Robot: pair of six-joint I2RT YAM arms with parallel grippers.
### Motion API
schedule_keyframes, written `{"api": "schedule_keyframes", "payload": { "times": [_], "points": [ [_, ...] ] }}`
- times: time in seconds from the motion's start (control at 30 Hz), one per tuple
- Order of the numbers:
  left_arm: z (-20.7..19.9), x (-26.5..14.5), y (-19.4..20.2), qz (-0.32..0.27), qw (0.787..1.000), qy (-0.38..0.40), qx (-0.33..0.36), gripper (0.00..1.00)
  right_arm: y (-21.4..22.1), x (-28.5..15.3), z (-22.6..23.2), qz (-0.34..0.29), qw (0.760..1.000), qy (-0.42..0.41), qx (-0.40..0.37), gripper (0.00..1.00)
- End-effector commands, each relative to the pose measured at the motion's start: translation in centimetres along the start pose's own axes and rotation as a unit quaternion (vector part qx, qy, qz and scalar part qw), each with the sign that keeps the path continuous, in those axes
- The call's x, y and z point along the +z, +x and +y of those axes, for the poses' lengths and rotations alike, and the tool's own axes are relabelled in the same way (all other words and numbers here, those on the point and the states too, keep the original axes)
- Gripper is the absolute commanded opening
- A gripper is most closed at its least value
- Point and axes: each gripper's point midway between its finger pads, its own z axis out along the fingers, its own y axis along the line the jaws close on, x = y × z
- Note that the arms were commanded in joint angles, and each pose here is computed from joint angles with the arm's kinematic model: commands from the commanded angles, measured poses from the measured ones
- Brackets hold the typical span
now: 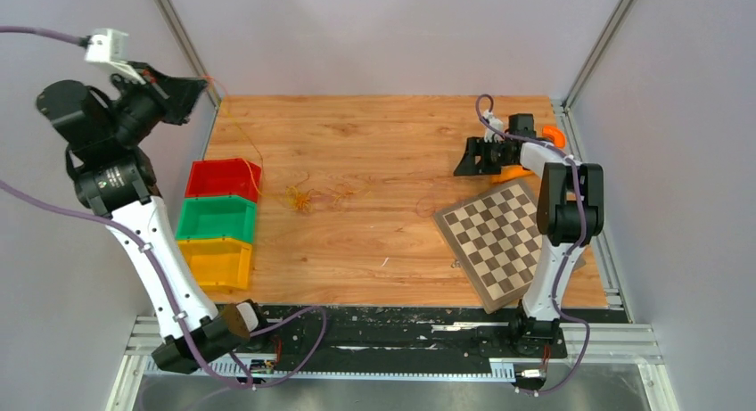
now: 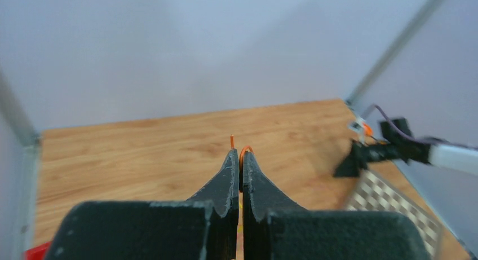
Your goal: Untangle the cables
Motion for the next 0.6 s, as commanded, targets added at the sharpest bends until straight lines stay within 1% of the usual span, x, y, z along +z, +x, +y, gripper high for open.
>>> {"api": "schedule_keyframes", "payload": {
  "times": [0.0,0.03,0.07,0.1,0.13,0.2,0.23,0.3,0.33,0.37,0.4,0.47,0.57],
  "points": [
    [-5.2,1.8,3.5,0.048,0.994,0.100,0.004,0.00,-6.3,-4.0,11.8,-0.068,0.981,-0.159,-0.088,0.80],
    [-6.5,2.3,4.4,0.059,0.991,0.124,0.000,0.00,-6.9,-4.7,14.3,-0.074,0.974,-0.186,-0.104,0.84],
    [-6.7,2.8,5.4,0.071,0.989,0.132,-0.006,0.00,-7.6,-5.5,16.7,-0.080,0.967,-0.208,-0.119,0.87],
    [-7.9,3.2,6.2,0.083,0.985,0.153,-0.009,0.00,-8.5,-6.7,19.2,-0.091,0.959,-0.227,-0.142,0.90],
    [-8.1,3.8,7.0,0.093,0.983,0.159,-0.008,0.00,-9.1,-7.5,21.3,-0.098,0.952,-0.243,-0.160,0.92],
    [-10.9,4.6,8.9,0.121,0.971,0.204,-0.011,0.00,-9.8,-9.0,25.7,-0.110,0.934,-0.274,-0.201,0.97],
    [-11.4,4.8,9.6,0.133,0.968,0.213,-0.015,0.00,-9.9,-9.6,27.6,-0.114,0.926,-0.287,-0.219,0.99],
    [-13.2,5.4,11.4,0.160,0.956,0.246,-0.024,0.00,-9.9,-10.6,31.3,-0.120,0.907,-0.317,-0.251,1.00],
    [-14.6,5.9,12.7,0.179,0.945,0.272,-0.032,0.00,-9.7,-11.0,33.4,-0.121,0.896,-0.335,-0.265,1.00],
    [-15.2,5.9,13.4,0.191,0.939,0.282,-0.038,0.00,-9.5,-11.3,35.1,-0.123,0.887,-0.350,-0.275,1.00],
    [-16.2,6.4,14.5,0.210,0.929,0.303,-0.045,0.00,-9.3,-11.6,36.6,-0.126,0.879,-0.362,-0.283,1.00],
    [-17.6,6.5,16.1,0.241,0.909,0.334,-0.059,0.00,-9.0,-11.9,39.2,-0.134,0.868,-0.384,-0.287,1.00],
    [-19.2,6.6,17.3,0.266,0.885,0.373,-0.079,0.00,-9.2,-11.7,41.5,-0.158,0.857,-0.390,-0.296,1.00]
  ]
}}
